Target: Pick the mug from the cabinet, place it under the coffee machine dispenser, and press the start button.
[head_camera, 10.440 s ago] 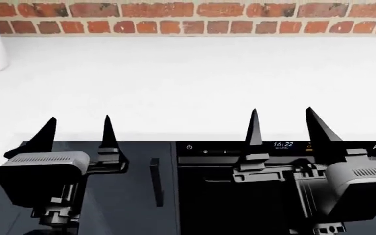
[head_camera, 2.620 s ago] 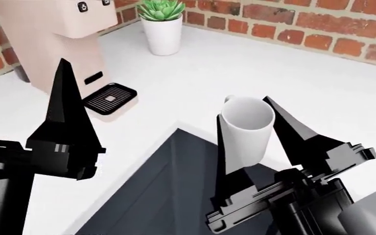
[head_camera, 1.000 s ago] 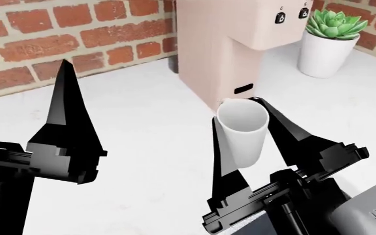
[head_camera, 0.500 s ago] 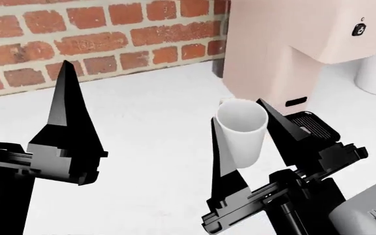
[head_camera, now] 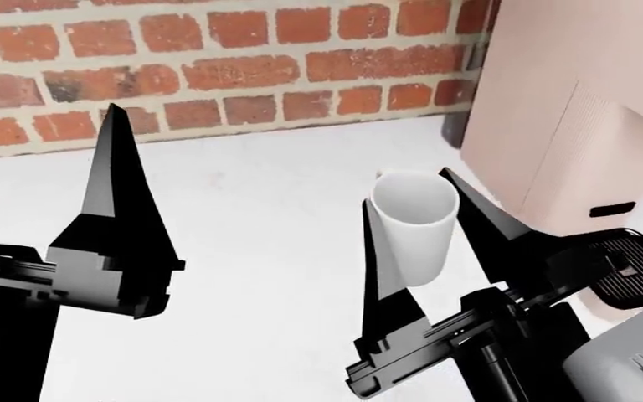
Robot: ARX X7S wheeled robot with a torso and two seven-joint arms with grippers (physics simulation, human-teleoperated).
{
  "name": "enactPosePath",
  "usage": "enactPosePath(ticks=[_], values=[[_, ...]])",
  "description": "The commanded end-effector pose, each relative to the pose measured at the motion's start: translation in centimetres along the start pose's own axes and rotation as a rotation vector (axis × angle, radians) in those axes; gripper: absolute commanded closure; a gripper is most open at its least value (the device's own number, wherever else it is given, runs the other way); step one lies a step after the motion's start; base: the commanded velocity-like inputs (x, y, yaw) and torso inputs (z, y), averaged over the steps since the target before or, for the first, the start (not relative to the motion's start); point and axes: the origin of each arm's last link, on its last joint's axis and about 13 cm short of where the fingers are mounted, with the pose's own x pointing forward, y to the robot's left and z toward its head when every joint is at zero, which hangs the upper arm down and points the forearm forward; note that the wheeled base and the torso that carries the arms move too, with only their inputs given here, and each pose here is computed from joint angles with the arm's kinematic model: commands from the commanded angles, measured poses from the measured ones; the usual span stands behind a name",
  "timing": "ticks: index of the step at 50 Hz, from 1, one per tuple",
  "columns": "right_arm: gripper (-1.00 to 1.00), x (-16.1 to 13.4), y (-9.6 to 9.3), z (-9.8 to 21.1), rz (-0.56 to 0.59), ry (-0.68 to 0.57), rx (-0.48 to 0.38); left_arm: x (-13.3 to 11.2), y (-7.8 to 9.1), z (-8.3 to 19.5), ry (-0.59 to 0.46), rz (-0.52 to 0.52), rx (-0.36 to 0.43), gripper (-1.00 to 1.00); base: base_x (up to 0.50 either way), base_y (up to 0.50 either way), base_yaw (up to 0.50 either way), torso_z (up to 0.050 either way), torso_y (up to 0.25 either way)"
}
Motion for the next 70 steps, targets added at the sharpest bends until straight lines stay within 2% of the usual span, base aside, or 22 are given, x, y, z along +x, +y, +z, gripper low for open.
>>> enactPosePath(ticks=[1,5,19,38,42,54,63,70], values=[[1.00,0.1,0.0,0.0,-0.001,-0.016,-0.018,0.0,0.0,0.0,-0.002,0.000,0.001,-1.00,0.02,0.08,0.50,0.000,0.000],[1.00,0.0,0.0,0.1,0.016,-0.012,0.000,-0.1,0.0,0.1,-0.004,0.001,0.001,-1.00,0.00,0.00,0.00,0.000,0.000],[1.00,0.2,-0.2,0.0,0.049,0.003,0.074,-0.1,0.0,0.2,-0.007,0.001,0.000,-1.00,0.49,-0.09,0.00,0.000,0.000],[1.00,0.3,0.0,-0.1,0.046,0.029,0.047,0.0,0.0,0.2,-0.005,0.004,-0.005,-1.00,0.29,-0.35,0.00,0.000,0.001],[1.00,0.6,-0.8,-0.4,-0.042,0.058,0.070,0.0,0.0,0.1,-0.003,0.003,-0.003,-1.00,0.00,0.00,0.00,0.000,0.000],[1.00,1.8,-3.9,-2.2,-0.344,0.170,-0.017,0.1,-0.1,0.0,0.002,0.000,0.007,-1.00,0.00,0.00,0.00,0.000,0.000],[1.00,2.7,-4.8,-2.4,-0.440,0.163,-0.068,0.1,-0.1,0.1,-0.002,0.000,0.004,-1.00,0.00,0.00,0.00,0.000,0.000],[1.00,3.0,-5.3,-2.7,-0.472,0.171,-0.079,0.1,-0.1,0.1,-0.001,-0.002,0.002,-1.00,0.00,0.00,0.00,0.000,0.000]])
